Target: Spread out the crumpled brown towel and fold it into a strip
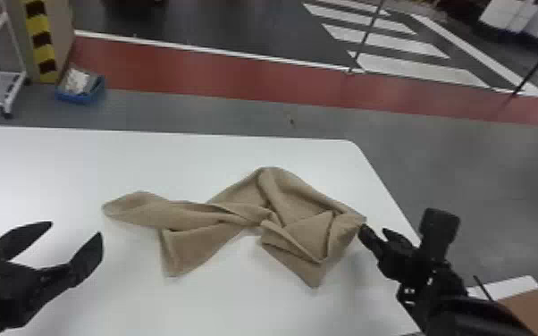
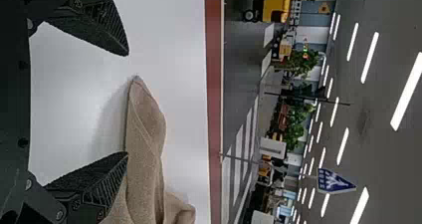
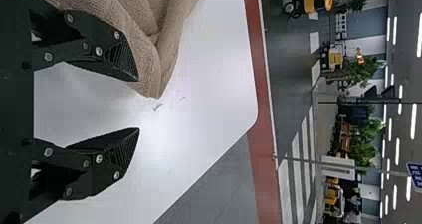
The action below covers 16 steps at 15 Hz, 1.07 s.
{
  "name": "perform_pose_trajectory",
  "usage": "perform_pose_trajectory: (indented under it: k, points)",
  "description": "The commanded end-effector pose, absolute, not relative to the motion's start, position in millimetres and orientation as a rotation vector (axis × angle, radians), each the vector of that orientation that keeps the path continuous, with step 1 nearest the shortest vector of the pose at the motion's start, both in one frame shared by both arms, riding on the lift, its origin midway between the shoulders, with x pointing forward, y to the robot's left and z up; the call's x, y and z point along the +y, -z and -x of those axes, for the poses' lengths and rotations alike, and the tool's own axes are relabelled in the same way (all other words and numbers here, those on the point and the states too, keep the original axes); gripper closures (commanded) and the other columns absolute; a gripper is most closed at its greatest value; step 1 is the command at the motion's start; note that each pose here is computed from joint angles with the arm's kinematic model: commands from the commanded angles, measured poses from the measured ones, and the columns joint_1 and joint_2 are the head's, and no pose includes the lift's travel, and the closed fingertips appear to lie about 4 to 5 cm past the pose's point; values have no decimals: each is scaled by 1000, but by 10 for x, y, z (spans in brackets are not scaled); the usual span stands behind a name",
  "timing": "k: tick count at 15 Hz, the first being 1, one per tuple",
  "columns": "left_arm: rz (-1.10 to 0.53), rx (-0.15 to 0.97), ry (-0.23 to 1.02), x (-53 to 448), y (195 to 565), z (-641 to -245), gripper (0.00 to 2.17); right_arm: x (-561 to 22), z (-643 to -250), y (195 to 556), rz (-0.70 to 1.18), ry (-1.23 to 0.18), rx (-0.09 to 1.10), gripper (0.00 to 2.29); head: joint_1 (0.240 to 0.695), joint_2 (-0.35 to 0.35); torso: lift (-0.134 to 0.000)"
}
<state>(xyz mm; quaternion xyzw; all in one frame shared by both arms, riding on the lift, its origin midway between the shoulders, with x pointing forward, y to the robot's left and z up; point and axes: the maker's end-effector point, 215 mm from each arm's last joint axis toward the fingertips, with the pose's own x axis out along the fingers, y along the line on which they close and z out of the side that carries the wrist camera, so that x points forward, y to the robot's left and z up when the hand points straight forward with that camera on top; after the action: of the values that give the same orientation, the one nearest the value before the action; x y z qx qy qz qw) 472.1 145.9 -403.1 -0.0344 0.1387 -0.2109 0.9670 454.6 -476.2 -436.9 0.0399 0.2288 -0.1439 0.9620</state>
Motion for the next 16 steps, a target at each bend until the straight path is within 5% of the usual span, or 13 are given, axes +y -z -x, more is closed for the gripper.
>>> perform_pose_trajectory:
  k: [1,6,11,16]
  points:
    - [68,278,436,1408,4026,-4715,198,-4809,-4377,4418,-97,314,458,63,695,-350,-123]
    - [54,244,474,1207,3958,-4805,198,-4663,-4209,4096,-142,266,348,63,695,-350,-123]
    - [-50,214,635,489,3902,-5202,272,-4245,-4207,3901,-133,172,303,70,695,-350,-123]
    - [-73,290,659,403,4004,-5517,272,-4039,-4212,3884,-132,136,299,80,695,-350,-123]
